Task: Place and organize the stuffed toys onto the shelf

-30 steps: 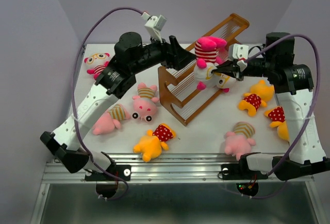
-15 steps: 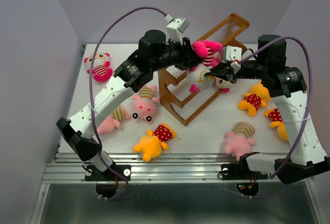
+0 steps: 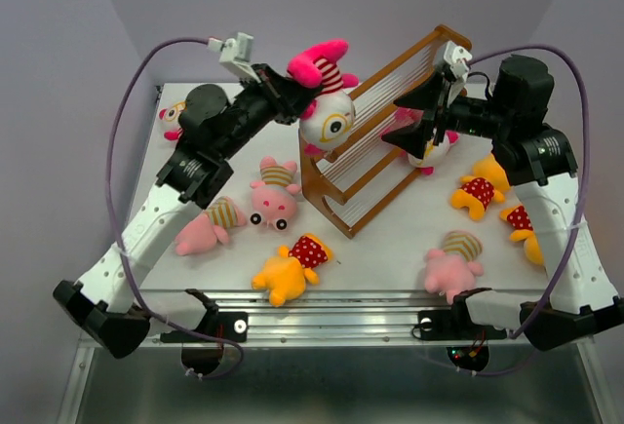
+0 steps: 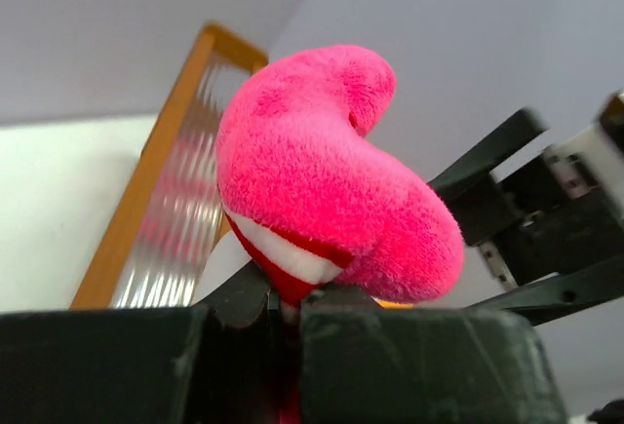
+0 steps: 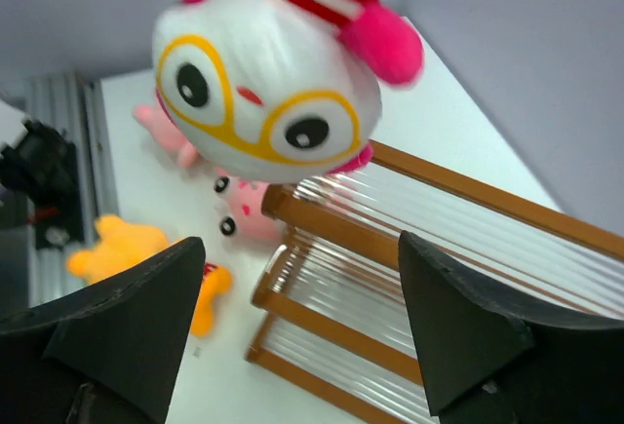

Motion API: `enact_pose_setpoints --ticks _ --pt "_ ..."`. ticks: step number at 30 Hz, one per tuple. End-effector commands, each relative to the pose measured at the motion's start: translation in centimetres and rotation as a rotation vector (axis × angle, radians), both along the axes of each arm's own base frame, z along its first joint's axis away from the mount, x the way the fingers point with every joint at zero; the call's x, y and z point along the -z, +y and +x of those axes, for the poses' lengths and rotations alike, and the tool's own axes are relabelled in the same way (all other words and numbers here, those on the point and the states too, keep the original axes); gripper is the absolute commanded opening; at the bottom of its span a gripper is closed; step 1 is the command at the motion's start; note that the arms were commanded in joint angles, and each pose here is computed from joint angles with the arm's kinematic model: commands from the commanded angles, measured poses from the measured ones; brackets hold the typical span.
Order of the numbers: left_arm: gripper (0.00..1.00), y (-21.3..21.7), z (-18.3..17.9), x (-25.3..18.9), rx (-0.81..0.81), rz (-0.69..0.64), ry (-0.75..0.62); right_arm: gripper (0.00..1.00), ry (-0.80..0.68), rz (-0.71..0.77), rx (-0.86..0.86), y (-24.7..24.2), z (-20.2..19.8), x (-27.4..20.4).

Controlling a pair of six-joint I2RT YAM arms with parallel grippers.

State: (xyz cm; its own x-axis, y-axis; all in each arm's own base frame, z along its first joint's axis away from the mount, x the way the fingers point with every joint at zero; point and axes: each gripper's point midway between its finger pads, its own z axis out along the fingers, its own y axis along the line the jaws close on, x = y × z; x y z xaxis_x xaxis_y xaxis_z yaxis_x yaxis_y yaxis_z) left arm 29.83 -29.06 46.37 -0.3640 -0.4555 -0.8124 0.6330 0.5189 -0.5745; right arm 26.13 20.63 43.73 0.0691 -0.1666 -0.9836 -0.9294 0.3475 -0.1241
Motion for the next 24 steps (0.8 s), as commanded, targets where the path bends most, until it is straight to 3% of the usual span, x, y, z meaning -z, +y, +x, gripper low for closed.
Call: enact_pose_setpoints --ticks 1,3,5,6,8,10,15,24 --pt "0.0 4.4 -3.1 -9.3 -0.034 -0.321 -0.219 0.87 0.129 0.207 0.044 1.0 0.1 -4.5" --pt "0.0 5.4 -3.5 -9.5 -0.04 -0.36 -0.228 0.97 0.217 0.27 0.036 1.5 0.3 -4.7" --pt "0.0 5.7 -3.7 -9.6 -0.036 -0.378 -0.231 0.99 0.306 0.299 -0.009 2.2 0.2 -3.4" --pt "0.0 5.8 -3.8 -9.7 -0.033 -0.386 -0.233 0.99 0.262 0.337 -0.048 2.5 0.1 -4.4" --pt "0.0 6.0 -4.3 -10.3 -0.02 -0.429 -0.241 1.0 0.373 0.412 -0.11 3.1 -0.6 -3.1" --pt "0.0 6.2 -4.6 -11.0 -0.01 -0.464 -0.259 1.0 0.343 0.513 -0.179 3.2 -1.5 -5.2" --pt "0.0 6.3 -5.1 -11.9 0.024 -0.547 -0.272 1.0 0.376 0.545 -0.228 4.7 -0.9 -6.6" --pt "0.0 5.9 -4.5 -11.8 0.029 -0.554 -0.269 1.0 0.395 0.558 -0.313 7.9 -1.3 -8.1"
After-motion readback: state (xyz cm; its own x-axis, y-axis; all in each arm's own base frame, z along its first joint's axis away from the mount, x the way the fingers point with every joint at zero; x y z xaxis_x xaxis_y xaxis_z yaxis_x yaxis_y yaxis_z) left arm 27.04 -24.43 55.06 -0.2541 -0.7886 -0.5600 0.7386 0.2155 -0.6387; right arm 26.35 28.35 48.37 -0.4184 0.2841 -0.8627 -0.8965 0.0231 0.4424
